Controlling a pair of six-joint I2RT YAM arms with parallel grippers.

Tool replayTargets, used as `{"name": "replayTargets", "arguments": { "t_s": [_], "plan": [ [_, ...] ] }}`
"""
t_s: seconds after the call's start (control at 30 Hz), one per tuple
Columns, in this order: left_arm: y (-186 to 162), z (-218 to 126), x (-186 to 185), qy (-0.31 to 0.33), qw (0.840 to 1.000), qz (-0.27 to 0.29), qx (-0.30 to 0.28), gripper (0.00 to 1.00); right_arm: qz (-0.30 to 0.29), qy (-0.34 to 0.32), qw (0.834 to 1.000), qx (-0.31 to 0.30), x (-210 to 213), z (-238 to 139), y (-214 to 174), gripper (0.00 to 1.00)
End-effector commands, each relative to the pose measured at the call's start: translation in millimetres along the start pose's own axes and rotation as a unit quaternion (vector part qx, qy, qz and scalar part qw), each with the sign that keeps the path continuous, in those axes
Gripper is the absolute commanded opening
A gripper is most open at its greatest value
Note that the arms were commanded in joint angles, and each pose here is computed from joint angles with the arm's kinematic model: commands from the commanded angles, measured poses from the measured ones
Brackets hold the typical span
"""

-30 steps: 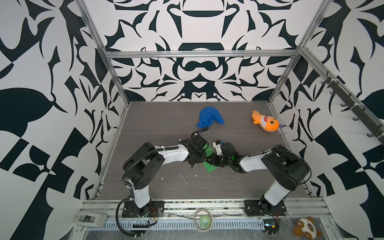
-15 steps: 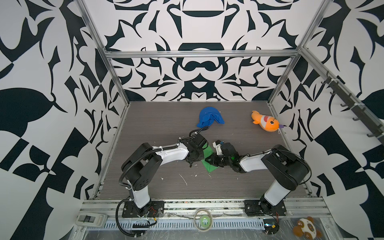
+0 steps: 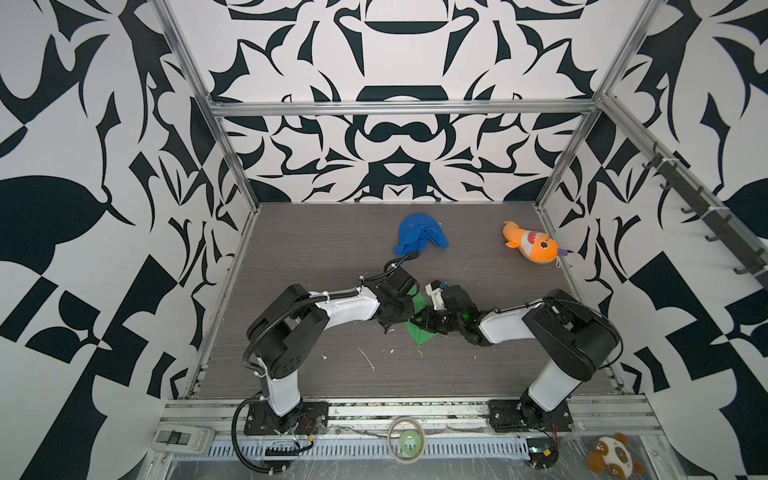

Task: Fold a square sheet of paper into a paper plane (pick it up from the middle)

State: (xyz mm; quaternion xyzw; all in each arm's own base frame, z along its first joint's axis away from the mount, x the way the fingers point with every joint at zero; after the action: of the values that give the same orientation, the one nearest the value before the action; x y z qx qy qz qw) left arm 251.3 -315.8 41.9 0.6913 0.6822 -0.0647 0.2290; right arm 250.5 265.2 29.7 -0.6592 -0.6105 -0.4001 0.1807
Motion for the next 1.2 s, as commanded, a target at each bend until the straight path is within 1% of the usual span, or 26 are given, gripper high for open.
{"name": "replayTargets", "arguments": {
  "t_s": [0.0,0.13,0.2,0.3,0.43,0.57,0.7,0.93,1.17],
  "plan": [
    [-9,7,8,0.015,1.0,-0.005,0.019,0.05,0.032,-0.091,0.995,0.035,-47,0,-24,0.04],
    [-12,9,15,0.026,0.999,-0.007,0.021,0.01,0.024,-0.066,0.997,0.035,-34,-1,-20,0.04],
    [-15,12,21,0.035,0.999,-0.01,0.025,0.0,0.014,-0.034,0.999,0.033,-20,-6,-14,0.05],
    [-20,16,27,0.042,0.999,-0.013,0.03,0.0,-0.011,0.006,0.999,0.039,3,-17,-10,0.05],
    [-22,18,31,0.05,0.998,-0.015,0.033,0.0,-0.024,0.033,0.997,0.058,18,-30,-18,0.06],
    [-21,18,31,0.049,0.998,-0.015,0.031,0.0,-0.015,0.043,0.995,0.084,18,-35,-30,0.06],
    [-22,19,32,0.051,0.998,-0.015,0.032,0.0,-0.006,0.044,0.994,0.096,15,-36,-37,0.06],
    [-21,18,32,0.051,0.998,-0.016,0.029,0.0,0.002,0.04,0.993,0.111,9,-30,-41,0.06],
    [-20,17,32,0.055,0.998,-0.016,0.026,0.0,0.01,0.022,0.994,0.111,-1,-27,-44,0.06]
  ]
}}
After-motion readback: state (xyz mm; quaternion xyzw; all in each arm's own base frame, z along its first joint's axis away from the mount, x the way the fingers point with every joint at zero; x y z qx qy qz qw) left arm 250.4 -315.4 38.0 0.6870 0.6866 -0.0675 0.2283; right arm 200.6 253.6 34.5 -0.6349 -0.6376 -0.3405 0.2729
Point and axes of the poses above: each gripper's point midway between its finger pads, its own z axis out along the fingers, its own x axis along the line the jaws close on, y = z × x, the point moved 2 cm from there along -z, back along the fingers, and after that the axes turned 1 degree about z, right-handed, at the moved point
